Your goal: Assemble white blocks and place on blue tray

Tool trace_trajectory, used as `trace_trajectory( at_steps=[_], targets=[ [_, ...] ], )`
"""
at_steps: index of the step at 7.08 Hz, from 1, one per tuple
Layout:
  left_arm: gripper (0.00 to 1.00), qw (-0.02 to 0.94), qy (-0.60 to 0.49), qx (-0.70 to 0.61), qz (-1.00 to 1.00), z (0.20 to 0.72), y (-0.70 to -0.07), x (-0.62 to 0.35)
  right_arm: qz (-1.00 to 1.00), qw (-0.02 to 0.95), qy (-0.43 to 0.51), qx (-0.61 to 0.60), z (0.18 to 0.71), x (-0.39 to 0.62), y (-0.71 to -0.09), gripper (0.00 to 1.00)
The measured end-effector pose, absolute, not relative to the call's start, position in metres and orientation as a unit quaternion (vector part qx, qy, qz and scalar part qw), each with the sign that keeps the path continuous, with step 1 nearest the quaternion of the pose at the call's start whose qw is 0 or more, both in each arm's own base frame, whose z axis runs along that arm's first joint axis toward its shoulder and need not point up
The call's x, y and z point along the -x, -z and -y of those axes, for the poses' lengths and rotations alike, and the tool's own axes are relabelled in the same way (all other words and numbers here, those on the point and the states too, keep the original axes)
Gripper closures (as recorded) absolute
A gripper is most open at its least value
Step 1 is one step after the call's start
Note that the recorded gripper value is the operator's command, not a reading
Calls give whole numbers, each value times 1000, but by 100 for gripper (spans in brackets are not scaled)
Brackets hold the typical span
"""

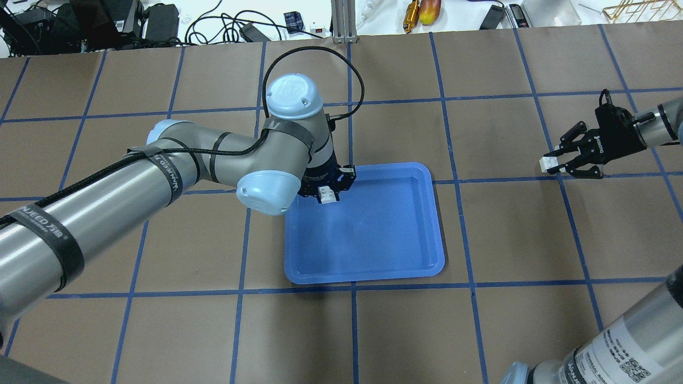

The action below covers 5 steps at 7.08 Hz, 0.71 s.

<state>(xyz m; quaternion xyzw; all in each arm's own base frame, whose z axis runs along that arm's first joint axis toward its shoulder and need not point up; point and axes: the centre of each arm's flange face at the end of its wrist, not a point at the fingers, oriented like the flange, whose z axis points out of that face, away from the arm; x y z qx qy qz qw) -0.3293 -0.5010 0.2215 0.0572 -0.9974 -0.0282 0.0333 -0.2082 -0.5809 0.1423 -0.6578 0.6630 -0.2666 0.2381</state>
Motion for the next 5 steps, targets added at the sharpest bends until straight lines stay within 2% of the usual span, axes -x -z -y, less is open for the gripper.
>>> trace_trajectory(
  at_steps=[1,2,3,4,5],
  targets=[
    [86,33,32,-65,997,490,-212,350,-660,232,271,662,582,207,-150,100],
    [74,32,37,-65,997,483,-201,362,-657,225,278,663,584,201,-164,100],
    [8,32,39,-64,997,481,-191,369,-654,223,284,665,587,185,-185,100],
    [0,31,41,-62,997,481,-184,371,-653,232,279,665,588,160,-207,100],
    [0,29,42,-59,997,481,-180,372,-653,244,271,664,585,128,-226,100]
  ],
)
